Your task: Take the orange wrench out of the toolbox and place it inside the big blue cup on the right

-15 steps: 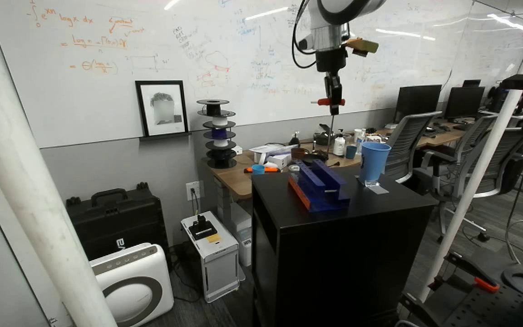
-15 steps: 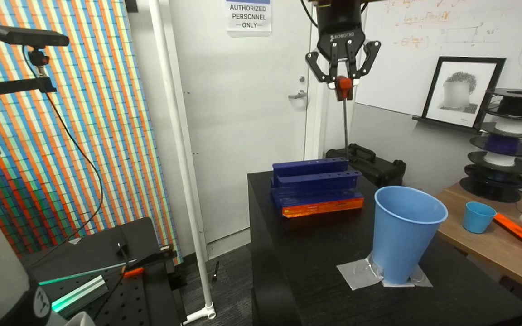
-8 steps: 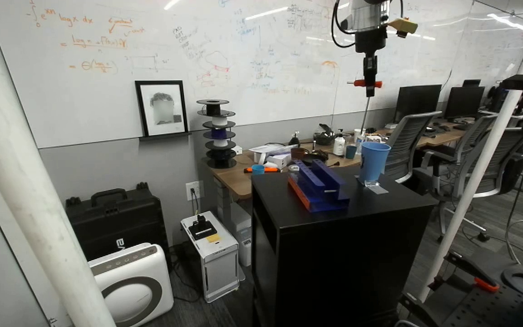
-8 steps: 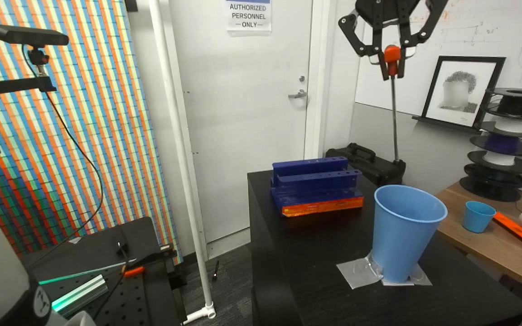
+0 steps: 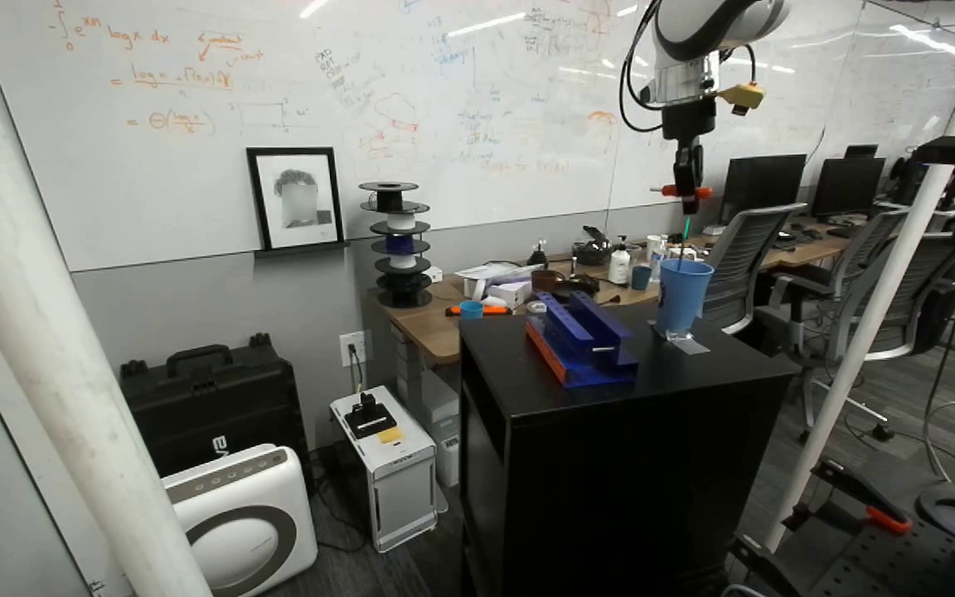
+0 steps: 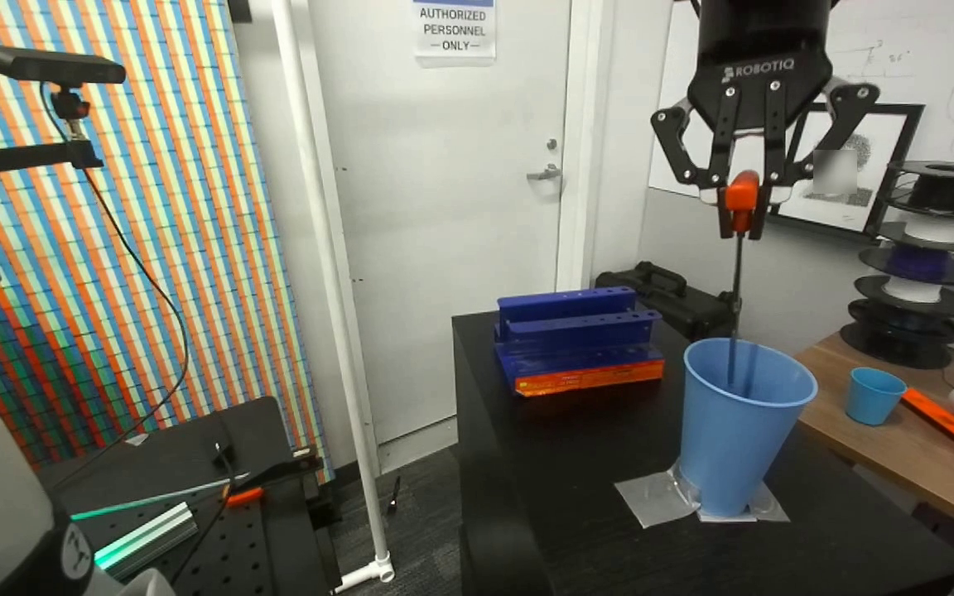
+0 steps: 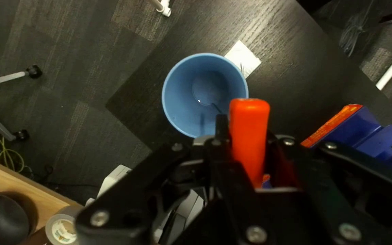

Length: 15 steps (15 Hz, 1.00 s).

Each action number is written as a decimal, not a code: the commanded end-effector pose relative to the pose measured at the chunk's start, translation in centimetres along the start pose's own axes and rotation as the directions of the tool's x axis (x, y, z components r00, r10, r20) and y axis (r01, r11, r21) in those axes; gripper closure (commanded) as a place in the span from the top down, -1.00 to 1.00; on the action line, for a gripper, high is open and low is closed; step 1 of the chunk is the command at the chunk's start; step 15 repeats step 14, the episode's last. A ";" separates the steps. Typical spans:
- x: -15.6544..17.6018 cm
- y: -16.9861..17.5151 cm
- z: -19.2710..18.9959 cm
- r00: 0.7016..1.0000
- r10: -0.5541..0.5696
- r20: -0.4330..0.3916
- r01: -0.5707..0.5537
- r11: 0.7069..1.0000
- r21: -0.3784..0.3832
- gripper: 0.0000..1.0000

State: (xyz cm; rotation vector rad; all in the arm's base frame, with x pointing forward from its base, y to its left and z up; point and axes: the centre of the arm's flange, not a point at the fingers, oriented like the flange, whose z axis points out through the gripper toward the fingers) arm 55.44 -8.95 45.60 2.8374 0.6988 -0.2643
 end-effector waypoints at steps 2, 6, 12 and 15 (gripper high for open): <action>2.4 -0.3 2.6 1.000 0.004 -0.003 -0.004 0.997 0.074 -0.11; 0.1 -0.4 0.2 0.996 0.082 -0.032 -0.077 0.990 0.116 0.47; -2.5 -0.6 -3.4 0.968 0.228 -0.107 -0.206 0.960 0.189 1.00; -3.8 -0.8 -4.6 0.963 0.238 -0.126 -0.212 0.958 0.191 1.00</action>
